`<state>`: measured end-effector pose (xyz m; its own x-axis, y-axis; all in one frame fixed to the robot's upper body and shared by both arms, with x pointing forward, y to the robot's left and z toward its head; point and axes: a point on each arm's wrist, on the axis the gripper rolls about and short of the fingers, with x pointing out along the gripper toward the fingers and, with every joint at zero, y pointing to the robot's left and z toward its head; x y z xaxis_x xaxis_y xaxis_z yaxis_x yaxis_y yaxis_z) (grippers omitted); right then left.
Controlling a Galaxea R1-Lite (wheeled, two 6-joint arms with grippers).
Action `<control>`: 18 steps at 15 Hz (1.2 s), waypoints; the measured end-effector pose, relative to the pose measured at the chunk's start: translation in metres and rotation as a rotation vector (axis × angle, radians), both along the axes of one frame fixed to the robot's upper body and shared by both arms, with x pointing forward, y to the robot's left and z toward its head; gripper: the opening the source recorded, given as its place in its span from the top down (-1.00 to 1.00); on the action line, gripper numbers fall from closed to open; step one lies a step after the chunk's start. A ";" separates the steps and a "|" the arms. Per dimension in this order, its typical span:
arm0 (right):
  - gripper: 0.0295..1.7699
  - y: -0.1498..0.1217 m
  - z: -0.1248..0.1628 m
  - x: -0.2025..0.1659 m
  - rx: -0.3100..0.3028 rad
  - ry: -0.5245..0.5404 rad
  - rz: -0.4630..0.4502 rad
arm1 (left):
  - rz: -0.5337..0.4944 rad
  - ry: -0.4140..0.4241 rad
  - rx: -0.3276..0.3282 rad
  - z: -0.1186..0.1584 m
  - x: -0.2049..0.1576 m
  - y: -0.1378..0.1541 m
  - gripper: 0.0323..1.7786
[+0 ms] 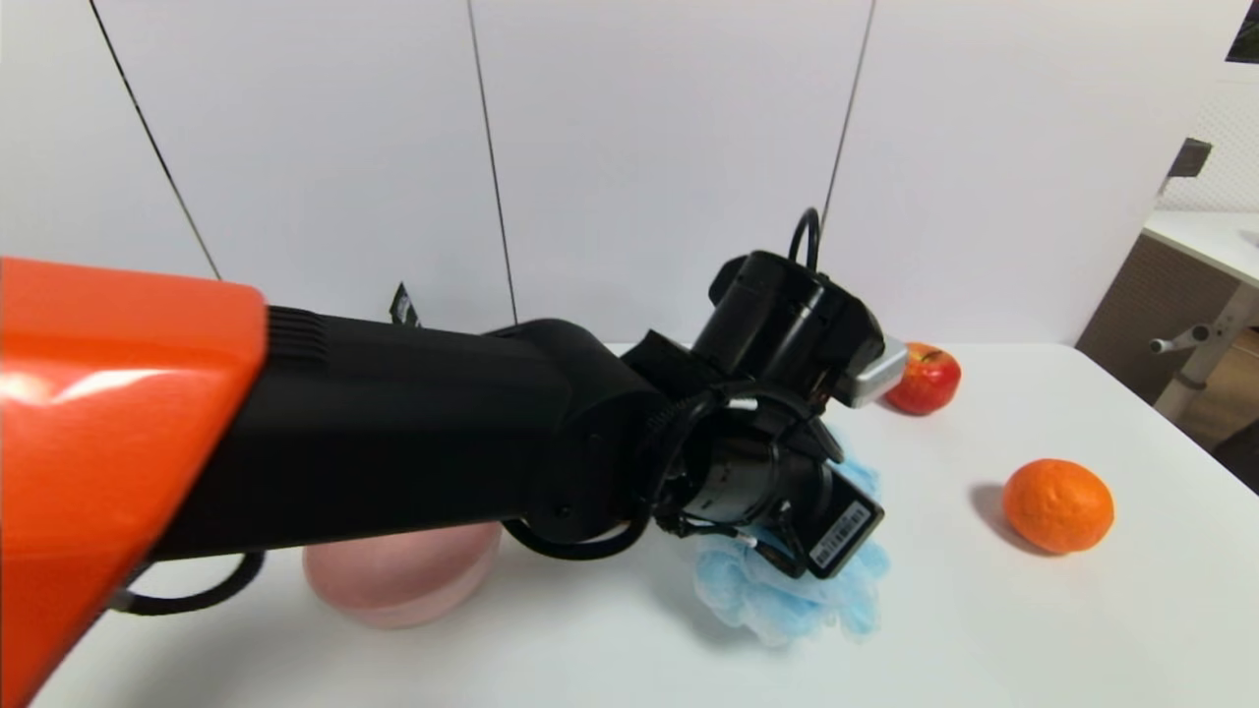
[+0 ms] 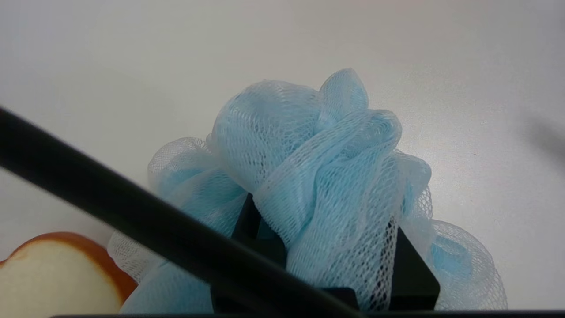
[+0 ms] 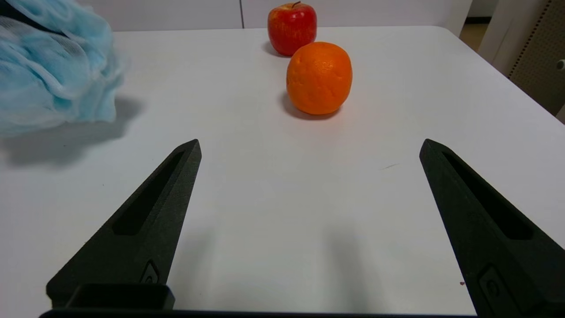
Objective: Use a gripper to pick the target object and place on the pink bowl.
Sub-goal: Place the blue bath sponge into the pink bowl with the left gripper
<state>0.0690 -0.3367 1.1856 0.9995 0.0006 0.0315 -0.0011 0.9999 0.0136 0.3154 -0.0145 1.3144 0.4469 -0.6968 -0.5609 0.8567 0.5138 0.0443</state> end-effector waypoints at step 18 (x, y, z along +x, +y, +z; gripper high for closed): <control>-0.93 0.000 0.000 0.000 0.000 0.000 0.000 | 0.573 -0.063 0.000 0.066 0.000 0.227 0.65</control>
